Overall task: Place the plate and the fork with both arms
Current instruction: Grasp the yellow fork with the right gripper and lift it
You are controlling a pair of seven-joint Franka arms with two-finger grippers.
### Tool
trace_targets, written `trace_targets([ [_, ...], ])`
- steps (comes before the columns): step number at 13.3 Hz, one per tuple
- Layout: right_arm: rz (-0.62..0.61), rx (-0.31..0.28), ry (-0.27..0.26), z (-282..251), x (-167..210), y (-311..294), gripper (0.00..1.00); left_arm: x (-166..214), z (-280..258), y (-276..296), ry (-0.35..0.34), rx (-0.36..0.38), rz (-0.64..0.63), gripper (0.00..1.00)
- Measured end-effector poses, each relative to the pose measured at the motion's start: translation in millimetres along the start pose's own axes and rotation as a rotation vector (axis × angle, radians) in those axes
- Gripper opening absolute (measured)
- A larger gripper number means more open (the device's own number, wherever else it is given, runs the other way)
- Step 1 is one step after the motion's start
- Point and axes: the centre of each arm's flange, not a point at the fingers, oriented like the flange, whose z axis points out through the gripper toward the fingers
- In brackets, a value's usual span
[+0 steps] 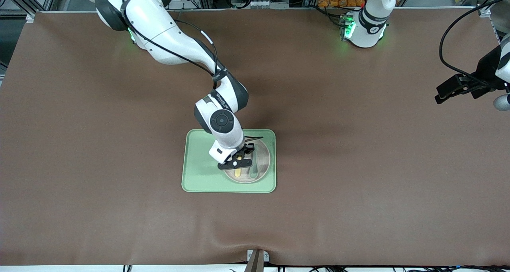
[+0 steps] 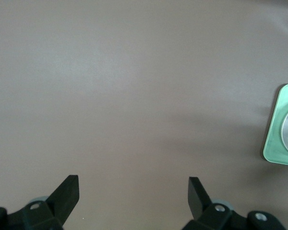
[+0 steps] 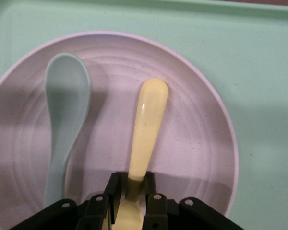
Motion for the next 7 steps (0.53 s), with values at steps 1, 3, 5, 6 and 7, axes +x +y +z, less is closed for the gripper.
trace_targets([
  [1,0.000,0.000,0.000,0,0,0,0.22,0,0,0,0.000,0.000,0.001,1.00],
  [3,0.000,0.000,0.001,0,0,0,0.19,0,1,0,-0.001,0.000,0.000,1.00],
  [5,0.001,0.004,0.009,-4,3,-1,0.14,0,1,0,-0.002,0.000,0.000,1.00],
  [6,0.004,0.006,0.016,-8,5,-2,0.14,0,1,0,-0.002,0.000,0.000,1.00],
  [7,0.007,0.008,0.022,-12,8,-2,0.14,0,1,0,-0.002,0.000,0.000,1.00],
])
